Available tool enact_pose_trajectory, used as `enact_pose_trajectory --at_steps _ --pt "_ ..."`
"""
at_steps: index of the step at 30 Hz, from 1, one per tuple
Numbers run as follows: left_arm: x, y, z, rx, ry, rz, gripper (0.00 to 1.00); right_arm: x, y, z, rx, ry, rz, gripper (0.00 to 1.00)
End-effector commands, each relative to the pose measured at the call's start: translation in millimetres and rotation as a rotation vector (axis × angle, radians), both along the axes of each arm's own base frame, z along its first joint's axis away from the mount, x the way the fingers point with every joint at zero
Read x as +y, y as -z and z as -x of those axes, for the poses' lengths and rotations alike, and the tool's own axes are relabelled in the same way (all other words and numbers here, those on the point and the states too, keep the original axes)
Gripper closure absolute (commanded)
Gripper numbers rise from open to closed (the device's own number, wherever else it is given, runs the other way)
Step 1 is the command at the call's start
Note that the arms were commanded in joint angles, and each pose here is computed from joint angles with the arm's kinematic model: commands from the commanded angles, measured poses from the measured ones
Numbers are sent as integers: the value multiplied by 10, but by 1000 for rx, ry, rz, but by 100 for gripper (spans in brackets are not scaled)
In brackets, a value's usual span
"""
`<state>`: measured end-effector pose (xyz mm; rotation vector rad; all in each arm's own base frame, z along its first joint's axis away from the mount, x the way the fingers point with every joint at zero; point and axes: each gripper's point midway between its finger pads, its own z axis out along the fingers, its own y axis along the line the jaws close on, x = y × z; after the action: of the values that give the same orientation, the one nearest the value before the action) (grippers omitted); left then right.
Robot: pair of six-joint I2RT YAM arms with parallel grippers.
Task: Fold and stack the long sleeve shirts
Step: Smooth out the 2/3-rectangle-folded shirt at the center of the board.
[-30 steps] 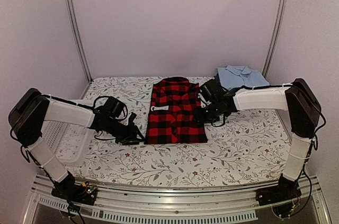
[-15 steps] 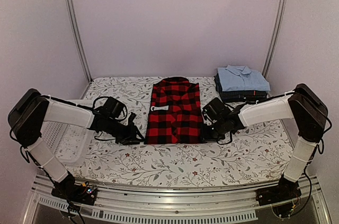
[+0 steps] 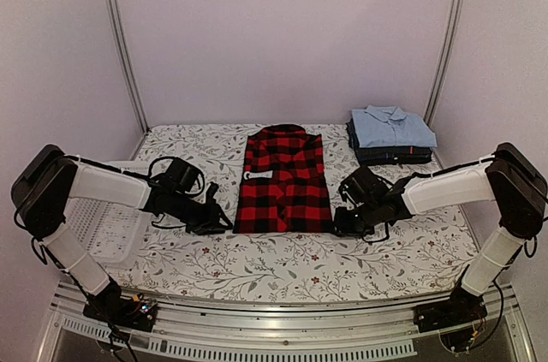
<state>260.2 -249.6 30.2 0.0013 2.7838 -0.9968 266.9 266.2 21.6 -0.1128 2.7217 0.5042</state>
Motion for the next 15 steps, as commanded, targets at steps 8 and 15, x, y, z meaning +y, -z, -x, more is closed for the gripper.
enact_pose_trajectory --at_steps 8,15 --pt "-139 53 32 -12 41 0 71 70 -102 -63 -22 7 -41 70" --pt "-133 150 40 -5 36 -33 72 79 -92 -98 -27 14 -34 71"
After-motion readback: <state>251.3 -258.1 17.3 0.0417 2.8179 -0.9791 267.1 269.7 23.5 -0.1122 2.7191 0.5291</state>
